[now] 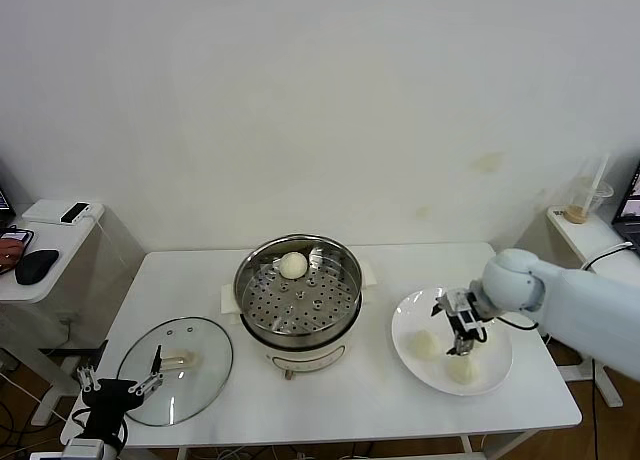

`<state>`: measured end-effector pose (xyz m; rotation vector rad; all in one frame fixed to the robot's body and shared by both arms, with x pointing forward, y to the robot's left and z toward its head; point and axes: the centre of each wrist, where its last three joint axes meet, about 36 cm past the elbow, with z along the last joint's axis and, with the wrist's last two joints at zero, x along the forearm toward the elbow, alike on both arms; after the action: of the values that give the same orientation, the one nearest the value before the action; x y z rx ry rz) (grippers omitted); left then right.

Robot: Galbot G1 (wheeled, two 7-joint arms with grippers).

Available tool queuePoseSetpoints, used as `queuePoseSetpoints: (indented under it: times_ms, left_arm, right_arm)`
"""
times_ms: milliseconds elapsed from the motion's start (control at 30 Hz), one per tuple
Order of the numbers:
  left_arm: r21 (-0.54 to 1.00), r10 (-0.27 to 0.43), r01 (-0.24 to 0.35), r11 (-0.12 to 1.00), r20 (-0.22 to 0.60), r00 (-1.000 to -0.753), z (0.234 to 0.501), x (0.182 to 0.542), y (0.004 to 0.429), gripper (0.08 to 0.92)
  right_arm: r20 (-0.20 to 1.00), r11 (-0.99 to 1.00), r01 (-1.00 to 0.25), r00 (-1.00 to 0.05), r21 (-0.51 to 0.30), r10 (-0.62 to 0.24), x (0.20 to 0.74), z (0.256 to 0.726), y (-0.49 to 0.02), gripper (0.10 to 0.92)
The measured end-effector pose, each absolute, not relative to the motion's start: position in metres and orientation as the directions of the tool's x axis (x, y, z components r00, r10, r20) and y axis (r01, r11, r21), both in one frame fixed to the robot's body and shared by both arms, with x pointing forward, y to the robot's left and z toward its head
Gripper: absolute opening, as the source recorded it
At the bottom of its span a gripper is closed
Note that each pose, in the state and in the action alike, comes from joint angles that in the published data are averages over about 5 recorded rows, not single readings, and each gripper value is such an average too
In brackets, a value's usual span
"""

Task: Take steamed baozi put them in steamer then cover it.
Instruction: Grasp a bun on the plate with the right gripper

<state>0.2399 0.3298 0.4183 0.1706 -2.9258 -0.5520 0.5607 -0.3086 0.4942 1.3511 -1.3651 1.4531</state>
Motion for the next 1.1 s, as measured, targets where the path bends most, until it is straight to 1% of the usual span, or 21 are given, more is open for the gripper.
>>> queuePoseSetpoints:
  times_ms: [433,533,700,767,967,1100]
  left_arm:
    - [0.38,-0.158,-0.096,0.92,0.136,-0.978,0.418,0.24,0.337,0.823]
    - [0.381,-0.16,-0.097,0.919,0.136,-0.978,0.418,0.239,0.337,0.823]
    - [0.379,-0.161,-0.1,0.92,0.134,-0.978,0.417,0.24,0.337,0.823]
    - [0.379,-0.162,-0.1,0.92,0.134,-0.978,0.417,0.24,0.337,0.823]
    - [0.378,-0.161,-0.1,0.921,0.132,-0.978,0.418,0.24,0.337,0.823]
    - [0.379,-0.159,-0.099,0.92,0.132,-0.978,0.419,0.24,0.337,0.823]
  right_arm:
    - [0.973,-0.173,-0.964,-0.18,-0.204,-0.145,0.579,0.453,-0.291,0.82]
    - [0.974,-0.17,-0.965,-0.178,-0.201,-0.141,0.581,0.449,-0.288,0.792]
    - [0.975,-0.161,-0.967,-0.177,-0.198,-0.136,0.584,0.446,-0.287,0.689]
    - [0.975,-0.158,-0.967,-0.177,-0.198,-0.135,0.585,0.445,-0.287,0.659]
    - [0.975,-0.154,-0.969,-0.175,-0.194,-0.134,0.587,0.447,-0.288,0.592]
    - [0.975,-0.151,-0.969,-0.178,-0.197,-0.135,0.589,0.456,-0.29,0.579]
